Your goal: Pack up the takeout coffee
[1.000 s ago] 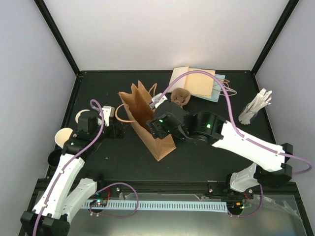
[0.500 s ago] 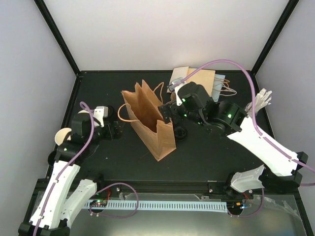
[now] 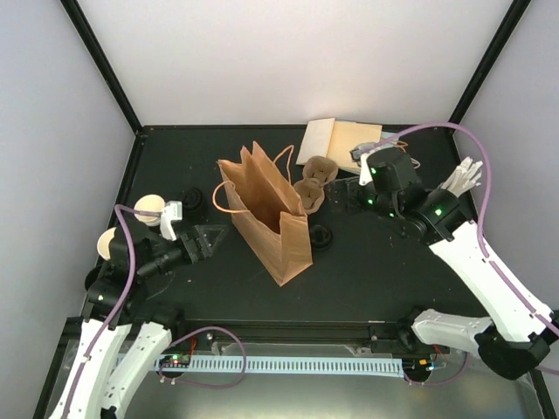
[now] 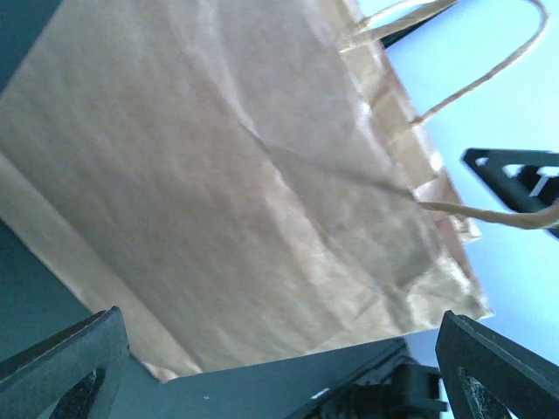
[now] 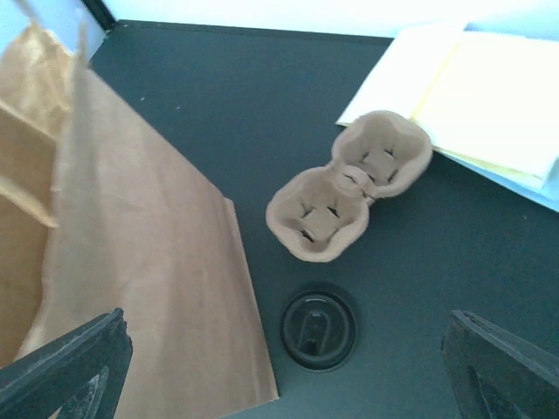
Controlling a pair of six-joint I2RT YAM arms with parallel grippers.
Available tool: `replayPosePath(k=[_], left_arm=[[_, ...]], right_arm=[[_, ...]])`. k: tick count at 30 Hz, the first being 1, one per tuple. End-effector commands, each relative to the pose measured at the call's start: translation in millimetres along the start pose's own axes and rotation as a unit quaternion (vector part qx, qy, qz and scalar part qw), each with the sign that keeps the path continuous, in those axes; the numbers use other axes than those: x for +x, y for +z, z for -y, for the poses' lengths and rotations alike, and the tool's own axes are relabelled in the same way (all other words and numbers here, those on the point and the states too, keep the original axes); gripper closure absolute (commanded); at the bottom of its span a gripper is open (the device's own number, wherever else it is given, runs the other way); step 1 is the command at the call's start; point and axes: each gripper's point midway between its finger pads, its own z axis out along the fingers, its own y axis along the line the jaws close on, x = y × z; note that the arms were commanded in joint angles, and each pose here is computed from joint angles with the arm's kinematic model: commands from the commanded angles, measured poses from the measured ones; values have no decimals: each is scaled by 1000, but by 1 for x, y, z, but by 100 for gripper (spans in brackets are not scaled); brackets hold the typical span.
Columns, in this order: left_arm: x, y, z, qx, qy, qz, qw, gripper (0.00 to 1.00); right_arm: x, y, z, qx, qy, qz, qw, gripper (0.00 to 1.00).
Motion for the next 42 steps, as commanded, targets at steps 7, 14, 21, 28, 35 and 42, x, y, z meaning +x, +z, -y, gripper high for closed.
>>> replayPosePath(k=[7,14,21,28,35,42], left_arm=[[2,9,46,66,-39,-26,997,1],[4,18,59,49,-24,-37,998,1],[-10,12,62,7,-11,-20,1000,1],[-51,-34,51,-61,12,93,994,1],[-56,-52,49,-105,41,87,990,1],[-49,-56,44,-109,51,78,990,1]], right_arm=[[22,24,45,12,69,0,998,1],[68,78,42,-22,86,-42,995,3],[109,113,33,-60,77,-100,990,7],[171,134,11,-109,61,-156,980,8],[195,139,-54,-184,24,-176,967,9],[184,138,-84,-206,14,-162,965,9]])
